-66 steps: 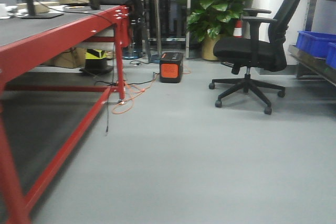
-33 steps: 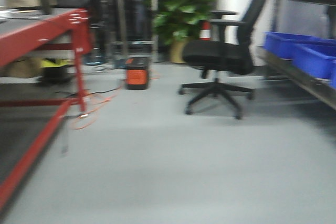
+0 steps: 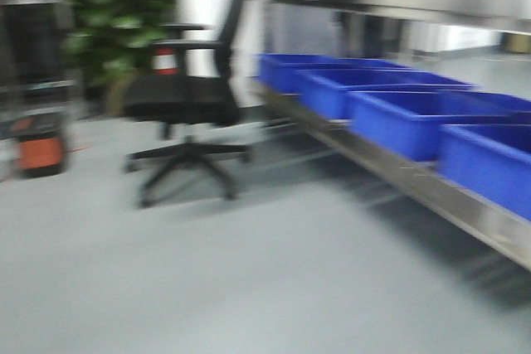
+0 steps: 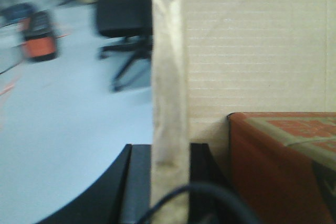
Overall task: Stack two boxes on right shelf middle
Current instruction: 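Carry the boxes in both grippers while driving away from the table, then drive to the steel shelf and raise the boxes above its middle level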
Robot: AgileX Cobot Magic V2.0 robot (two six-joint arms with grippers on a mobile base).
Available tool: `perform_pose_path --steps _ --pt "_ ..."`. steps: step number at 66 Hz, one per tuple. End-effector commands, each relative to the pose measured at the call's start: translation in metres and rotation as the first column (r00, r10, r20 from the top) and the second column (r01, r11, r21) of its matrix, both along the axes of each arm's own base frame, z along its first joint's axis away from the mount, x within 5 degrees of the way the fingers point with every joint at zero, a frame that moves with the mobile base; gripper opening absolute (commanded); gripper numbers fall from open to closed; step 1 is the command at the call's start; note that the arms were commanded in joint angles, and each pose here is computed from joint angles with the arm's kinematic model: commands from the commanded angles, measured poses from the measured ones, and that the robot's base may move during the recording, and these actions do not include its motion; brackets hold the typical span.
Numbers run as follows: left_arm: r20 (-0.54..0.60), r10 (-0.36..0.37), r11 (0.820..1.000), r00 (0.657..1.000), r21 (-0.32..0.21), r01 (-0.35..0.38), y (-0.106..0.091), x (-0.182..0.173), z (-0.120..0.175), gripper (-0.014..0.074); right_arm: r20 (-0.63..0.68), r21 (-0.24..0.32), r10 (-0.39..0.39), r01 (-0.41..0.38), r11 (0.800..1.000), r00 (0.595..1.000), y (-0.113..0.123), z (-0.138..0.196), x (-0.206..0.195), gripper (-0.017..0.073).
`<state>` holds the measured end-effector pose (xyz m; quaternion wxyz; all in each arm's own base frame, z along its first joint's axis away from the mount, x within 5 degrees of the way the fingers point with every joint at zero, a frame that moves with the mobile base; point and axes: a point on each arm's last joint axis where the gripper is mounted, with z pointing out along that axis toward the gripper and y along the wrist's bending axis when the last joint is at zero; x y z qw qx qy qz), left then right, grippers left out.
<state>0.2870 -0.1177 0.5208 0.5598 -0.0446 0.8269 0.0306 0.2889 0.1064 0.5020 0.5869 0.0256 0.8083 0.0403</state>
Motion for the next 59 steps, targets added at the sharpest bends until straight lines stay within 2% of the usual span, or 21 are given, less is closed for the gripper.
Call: perform_pose_path --steps 1,59 --pt "0.061 -0.031 0.999 0.998 -0.024 0.032 -0.0012 -0.0034 0.0098 -0.0111 0.092 0.024 0.037 -0.04 0.999 0.995 0.0012 0.0144 -0.0055 -0.0169" --pt "0.061 -0.031 0.999 0.998 -0.024 0.032 -0.0012 -0.0034 0.0098 -0.0111 0.092 0.024 0.037 -0.04 0.999 0.995 0.0012 0.0144 -0.0055 -0.0169"
